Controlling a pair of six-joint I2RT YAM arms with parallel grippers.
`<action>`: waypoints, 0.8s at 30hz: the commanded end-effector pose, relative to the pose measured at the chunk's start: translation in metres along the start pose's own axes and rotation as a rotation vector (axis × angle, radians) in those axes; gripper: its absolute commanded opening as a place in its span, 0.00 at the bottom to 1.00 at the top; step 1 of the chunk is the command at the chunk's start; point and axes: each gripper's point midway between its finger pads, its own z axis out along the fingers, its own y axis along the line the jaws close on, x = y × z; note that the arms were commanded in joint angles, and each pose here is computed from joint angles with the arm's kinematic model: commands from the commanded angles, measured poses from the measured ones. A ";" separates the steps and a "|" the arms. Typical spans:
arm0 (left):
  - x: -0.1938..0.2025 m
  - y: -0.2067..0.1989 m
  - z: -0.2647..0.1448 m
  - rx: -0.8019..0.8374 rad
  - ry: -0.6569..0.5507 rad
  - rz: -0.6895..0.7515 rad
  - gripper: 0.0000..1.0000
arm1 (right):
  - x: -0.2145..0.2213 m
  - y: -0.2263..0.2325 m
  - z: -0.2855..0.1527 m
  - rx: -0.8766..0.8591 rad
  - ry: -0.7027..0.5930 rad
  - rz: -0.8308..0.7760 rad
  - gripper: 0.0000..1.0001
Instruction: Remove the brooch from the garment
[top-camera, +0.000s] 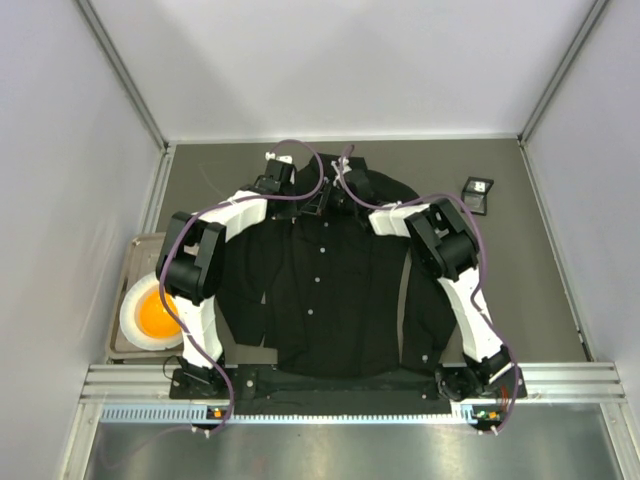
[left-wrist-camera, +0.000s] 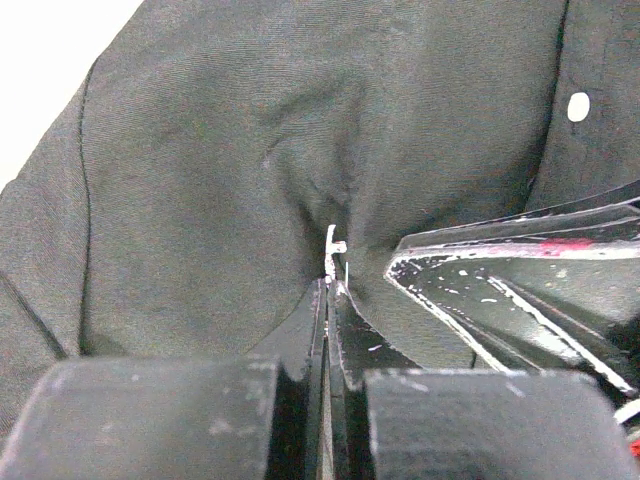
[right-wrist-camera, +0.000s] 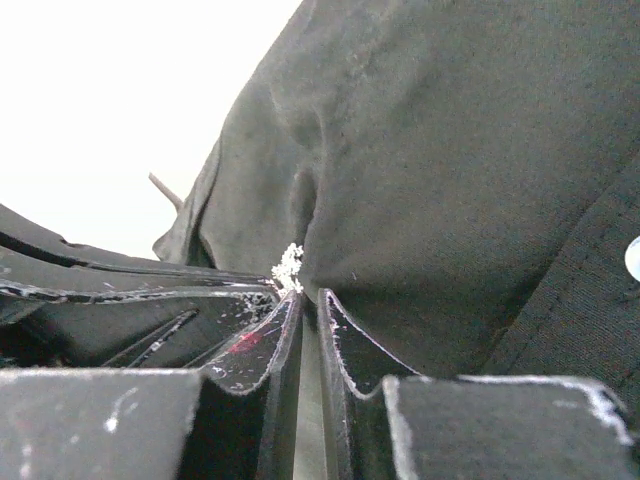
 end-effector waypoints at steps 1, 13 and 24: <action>0.018 0.002 0.003 0.001 0.076 -0.003 0.00 | -0.016 0.031 -0.001 -0.117 -0.029 -0.001 0.12; 0.009 0.001 -0.005 0.018 0.001 -0.015 0.00 | -0.004 0.027 0.011 -0.131 0.006 0.032 0.08; 0.009 0.000 -0.003 0.037 -0.046 -0.021 0.00 | 0.005 0.026 0.016 -0.140 0.025 0.046 0.04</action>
